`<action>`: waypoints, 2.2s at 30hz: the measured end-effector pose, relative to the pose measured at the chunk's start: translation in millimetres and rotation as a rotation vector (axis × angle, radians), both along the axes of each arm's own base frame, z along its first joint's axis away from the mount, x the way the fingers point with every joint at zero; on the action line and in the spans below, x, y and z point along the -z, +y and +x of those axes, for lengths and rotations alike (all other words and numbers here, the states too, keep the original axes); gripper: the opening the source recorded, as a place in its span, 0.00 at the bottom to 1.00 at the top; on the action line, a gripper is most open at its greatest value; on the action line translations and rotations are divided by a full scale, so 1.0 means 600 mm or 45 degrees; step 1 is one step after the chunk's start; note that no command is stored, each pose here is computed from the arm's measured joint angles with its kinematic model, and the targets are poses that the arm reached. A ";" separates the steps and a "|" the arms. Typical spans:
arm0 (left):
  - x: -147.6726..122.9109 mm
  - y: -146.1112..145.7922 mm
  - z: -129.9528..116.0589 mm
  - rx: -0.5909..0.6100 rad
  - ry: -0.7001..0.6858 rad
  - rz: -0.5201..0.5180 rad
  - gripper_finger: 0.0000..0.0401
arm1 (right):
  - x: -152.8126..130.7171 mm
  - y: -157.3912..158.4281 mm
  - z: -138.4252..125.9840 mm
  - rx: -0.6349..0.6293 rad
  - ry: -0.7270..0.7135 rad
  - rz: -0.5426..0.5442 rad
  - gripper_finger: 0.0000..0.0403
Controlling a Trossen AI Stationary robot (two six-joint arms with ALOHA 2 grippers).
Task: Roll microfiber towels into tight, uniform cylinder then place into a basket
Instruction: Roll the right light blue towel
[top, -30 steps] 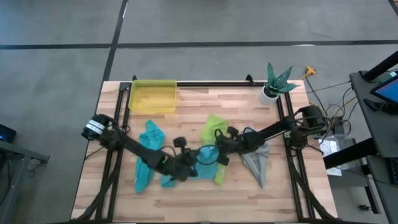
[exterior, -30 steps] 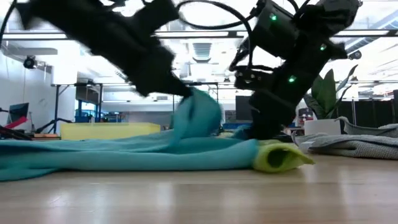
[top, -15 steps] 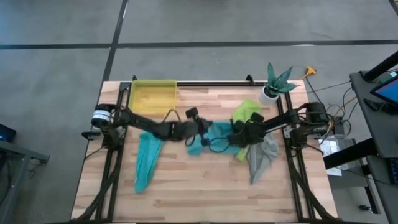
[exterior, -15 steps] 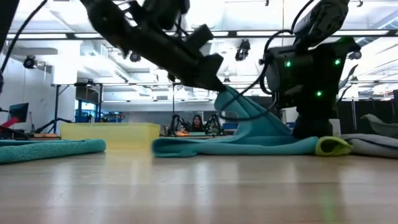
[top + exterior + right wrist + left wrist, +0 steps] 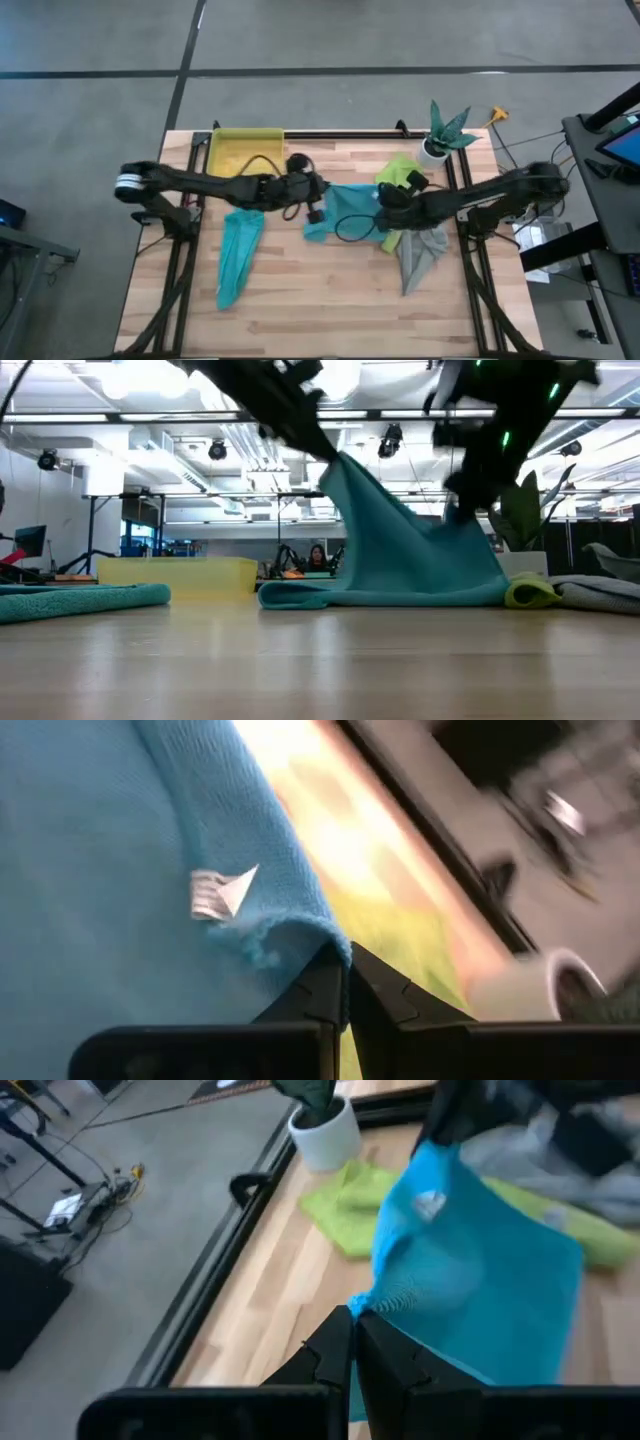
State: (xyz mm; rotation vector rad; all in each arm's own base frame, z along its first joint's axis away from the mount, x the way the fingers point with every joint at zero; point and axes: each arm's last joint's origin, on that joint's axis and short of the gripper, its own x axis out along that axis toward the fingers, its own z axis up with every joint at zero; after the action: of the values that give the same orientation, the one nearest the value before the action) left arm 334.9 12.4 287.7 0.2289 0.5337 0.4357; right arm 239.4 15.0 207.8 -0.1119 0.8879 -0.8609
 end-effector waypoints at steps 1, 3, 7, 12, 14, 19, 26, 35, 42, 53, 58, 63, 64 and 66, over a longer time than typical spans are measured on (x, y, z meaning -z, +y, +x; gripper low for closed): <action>-0.012 -0.004 -0.014 0.002 0.009 0.004 0.00 | -0.018 0.006 -0.003 -0.052 -0.075 0.011 0.02; -0.033 -0.011 -0.043 0.005 0.026 -0.008 0.00 | -0.050 0.021 -0.010 -0.162 -0.206 0.034 0.02; -0.068 -0.021 -0.103 -0.014 0.045 -0.039 0.00 | -0.115 0.038 -0.028 -0.324 -0.512 0.073 0.02; -0.099 -0.029 -0.158 -0.093 0.002 0.041 0.00 | -0.160 0.041 -0.040 -0.475 -0.684 0.029 0.02; -0.115 -0.025 -0.175 -0.155 -0.038 0.112 0.00 | -0.171 0.034 -0.040 -0.502 -0.699 -0.041 0.02; -0.140 -0.016 -0.203 -0.292 -0.063 0.274 0.00 | -0.201 0.007 -0.029 -0.496 -0.780 -0.244 0.02; -0.164 -0.013 -0.214 -0.394 -0.134 0.322 0.00 | -0.233 -0.028 -0.014 -0.473 -0.794 -0.445 0.02; -0.128 -0.067 -0.202 -0.258 -0.032 0.249 0.00 | -0.187 0.016 0.023 -0.825 -0.598 -0.253 0.02; -0.080 -0.136 -0.210 -0.168 0.053 0.080 0.00 | -0.100 0.074 0.040 -0.848 -0.392 0.020 0.02; -0.063 -0.232 -0.207 0.033 0.065 0.039 0.00 | -0.118 0.158 0.038 -1.031 -0.458 0.094 0.02; -0.085 -0.214 -0.218 -0.169 -0.024 0.427 0.00 | -0.185 0.138 0.022 -0.715 -0.418 -0.402 0.02; -0.094 -0.160 -0.210 -0.409 0.045 0.695 0.00 | -0.222 0.082 0.030 -0.504 -0.228 -0.669 0.02; -0.096 -0.145 -0.207 -0.452 0.075 0.716 0.00 | -0.231 0.068 0.035 -0.488 -0.244 -0.658 0.02; -0.100 -0.117 -0.203 -0.532 0.132 0.750 0.00 | -0.245 0.044 0.040 -0.449 -0.256 -0.653 0.02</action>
State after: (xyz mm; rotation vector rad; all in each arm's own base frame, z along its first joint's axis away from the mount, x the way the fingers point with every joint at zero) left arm 212.9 -58.0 347.8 0.7146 0.5455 0.9918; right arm 263.2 41.1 355.0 -0.5999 0.4245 -0.7345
